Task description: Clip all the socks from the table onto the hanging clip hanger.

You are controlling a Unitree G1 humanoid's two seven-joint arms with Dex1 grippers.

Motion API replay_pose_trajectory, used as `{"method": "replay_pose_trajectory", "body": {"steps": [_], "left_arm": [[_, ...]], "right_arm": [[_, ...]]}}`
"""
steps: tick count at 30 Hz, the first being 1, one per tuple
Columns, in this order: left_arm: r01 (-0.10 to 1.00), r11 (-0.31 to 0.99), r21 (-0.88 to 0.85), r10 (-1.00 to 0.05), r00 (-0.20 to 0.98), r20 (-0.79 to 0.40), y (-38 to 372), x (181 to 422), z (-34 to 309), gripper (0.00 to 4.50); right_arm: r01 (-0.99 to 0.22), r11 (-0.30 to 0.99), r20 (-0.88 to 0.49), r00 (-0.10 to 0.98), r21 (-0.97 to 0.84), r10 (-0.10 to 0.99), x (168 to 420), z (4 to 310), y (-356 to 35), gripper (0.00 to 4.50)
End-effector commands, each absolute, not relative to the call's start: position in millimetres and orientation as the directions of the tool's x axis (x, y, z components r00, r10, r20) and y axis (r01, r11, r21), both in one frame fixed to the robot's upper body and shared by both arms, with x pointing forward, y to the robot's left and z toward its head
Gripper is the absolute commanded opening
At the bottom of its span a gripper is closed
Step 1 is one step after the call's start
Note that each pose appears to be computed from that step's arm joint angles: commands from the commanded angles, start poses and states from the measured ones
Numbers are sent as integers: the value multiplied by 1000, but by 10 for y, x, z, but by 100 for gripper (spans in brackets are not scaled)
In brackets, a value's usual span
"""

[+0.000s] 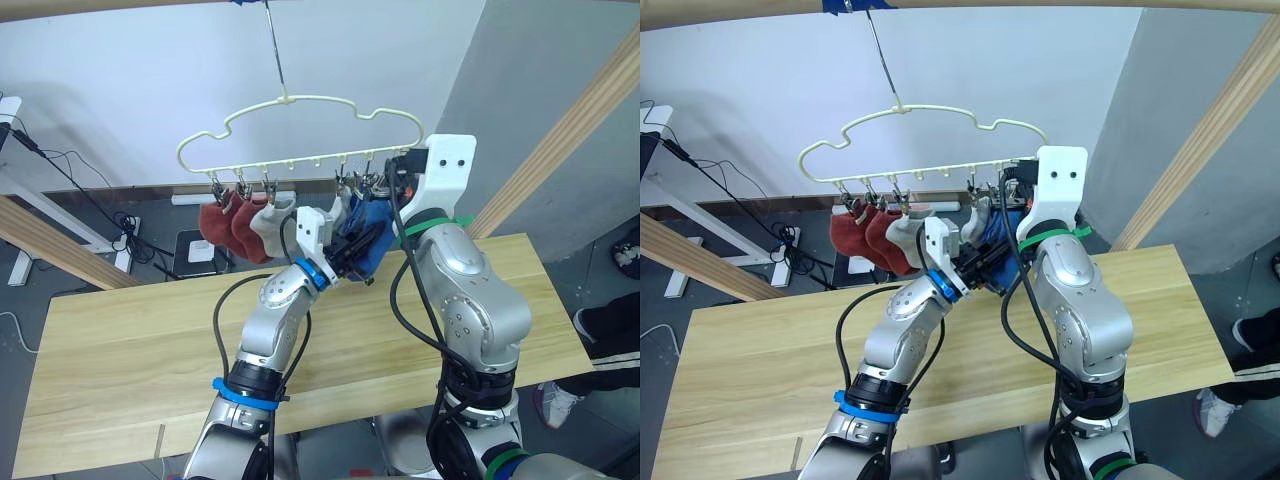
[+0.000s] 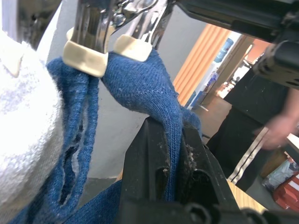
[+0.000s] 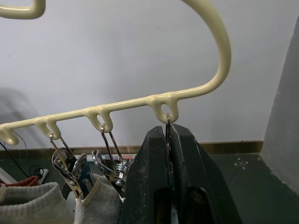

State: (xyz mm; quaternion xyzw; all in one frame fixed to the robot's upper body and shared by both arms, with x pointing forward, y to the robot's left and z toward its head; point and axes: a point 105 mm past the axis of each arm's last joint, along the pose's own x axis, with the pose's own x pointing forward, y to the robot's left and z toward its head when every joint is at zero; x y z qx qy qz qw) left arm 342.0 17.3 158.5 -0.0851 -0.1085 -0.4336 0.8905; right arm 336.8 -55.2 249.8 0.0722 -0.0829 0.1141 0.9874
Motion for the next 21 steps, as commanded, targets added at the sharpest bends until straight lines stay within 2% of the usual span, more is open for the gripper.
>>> {"method": "replay_pose_trajectory", "body": {"steps": [1,5,9,14,21], "left_arm": [[803,595,-34,-758,575,307,119,3386,1710,0],[795,605,-44,-751,588,300,116,3407,1703,0],[790,612,-32,-750,593,293,108,3432,1698,0],[808,589,32,-784,561,265,96,3391,1647,150],[846,513,145,-857,496,141,159,3238,1378,327]], "right_arm": [[-242,959,263,944,148,198,3277,2684,-568,113],[-231,964,280,942,136,186,3267,2721,-608,261],[-234,962,321,930,139,180,3213,2804,-717,261],[-249,961,342,919,122,195,3159,2846,-814,264],[-279,960,321,908,-13,268,3099,2788,-1043,264]]}}
